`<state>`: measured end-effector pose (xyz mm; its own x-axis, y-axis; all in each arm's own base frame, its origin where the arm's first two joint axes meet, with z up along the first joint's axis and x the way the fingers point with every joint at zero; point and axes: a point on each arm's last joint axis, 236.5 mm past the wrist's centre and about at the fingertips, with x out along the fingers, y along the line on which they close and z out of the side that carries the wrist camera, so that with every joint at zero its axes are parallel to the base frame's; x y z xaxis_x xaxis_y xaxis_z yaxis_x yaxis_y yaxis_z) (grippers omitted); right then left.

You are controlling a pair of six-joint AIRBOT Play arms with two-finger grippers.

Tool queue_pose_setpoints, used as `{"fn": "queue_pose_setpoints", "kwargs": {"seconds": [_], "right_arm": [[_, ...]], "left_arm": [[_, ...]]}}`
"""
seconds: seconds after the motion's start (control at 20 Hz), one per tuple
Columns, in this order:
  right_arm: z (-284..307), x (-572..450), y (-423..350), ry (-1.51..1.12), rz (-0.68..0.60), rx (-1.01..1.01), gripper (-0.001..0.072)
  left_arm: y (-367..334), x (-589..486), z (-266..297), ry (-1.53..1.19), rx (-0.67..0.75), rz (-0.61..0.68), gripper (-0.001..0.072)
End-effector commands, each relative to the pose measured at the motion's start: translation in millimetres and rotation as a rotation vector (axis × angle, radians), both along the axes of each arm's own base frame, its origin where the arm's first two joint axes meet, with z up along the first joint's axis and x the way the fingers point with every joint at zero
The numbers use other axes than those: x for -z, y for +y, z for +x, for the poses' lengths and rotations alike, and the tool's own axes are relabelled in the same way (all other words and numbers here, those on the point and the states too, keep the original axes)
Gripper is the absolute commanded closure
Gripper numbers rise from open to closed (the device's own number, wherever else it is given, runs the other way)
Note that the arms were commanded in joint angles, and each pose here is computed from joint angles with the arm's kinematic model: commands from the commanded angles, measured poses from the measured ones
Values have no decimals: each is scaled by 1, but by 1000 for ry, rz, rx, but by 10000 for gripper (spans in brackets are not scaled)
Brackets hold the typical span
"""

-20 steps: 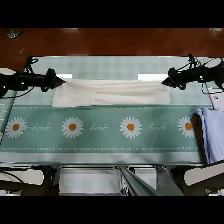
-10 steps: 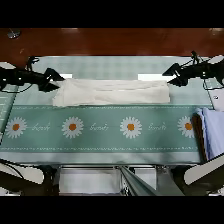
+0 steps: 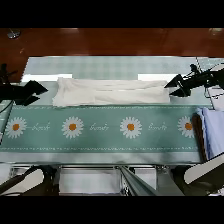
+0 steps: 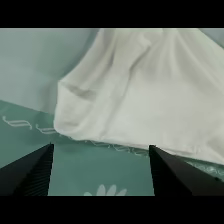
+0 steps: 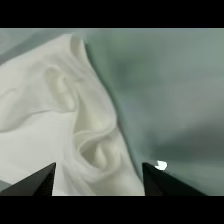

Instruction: Fold the shirts.

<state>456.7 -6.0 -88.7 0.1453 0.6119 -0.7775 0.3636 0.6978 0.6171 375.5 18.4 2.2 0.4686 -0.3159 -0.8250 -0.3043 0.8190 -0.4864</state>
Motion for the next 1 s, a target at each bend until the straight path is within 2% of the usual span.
{"fn": "queue_pose_setpoints", "kwargs": {"seconds": [0.0, 0.05, 0.1, 0.15, 0.2, 0.25, 0.3, 0.45, 0.75, 0.95], "right_arm": [[-1, 11, 35, 18, 28, -55, 89], [2, 9, 47, 8, 37, -68, 100], [5, 4, 57, -5, 45, -87, 324], [6, -4, 62, -15, 51, -105, 660], [8, -16, 63, -39, 43, -115, 692], [10, -28, 58, -70, 17, -116, 692], [6, -43, 47, -96, -39, -134, 692], [-30, -84, 16, -158, -259, -187, 694], [-129, -158, 33, -369, -342, -94, 693], [-169, -188, 45, -456, -345, -26, 692]], "left_arm": [[-56, -14, -18, -81, 92, -20, 9], [-75, -18, -16, -97, 133, -39, 9], [-94, -22, -12, -118, 166, -56, 10], [-109, -25, -9, -136, 192, -63, 15], [-124, -28, -7, -148, 224, -68, 194], [-142, -31, -8, -152, 261, -88, 690], [-165, -39, -8, -172, 308, -133, 669], [-242, -68, -11, -295, 533, -220, 678], [-374, -43, 0, -350, 718, -150, 679], [-469, 8, -23, -219, 840, -197, 679]]}}
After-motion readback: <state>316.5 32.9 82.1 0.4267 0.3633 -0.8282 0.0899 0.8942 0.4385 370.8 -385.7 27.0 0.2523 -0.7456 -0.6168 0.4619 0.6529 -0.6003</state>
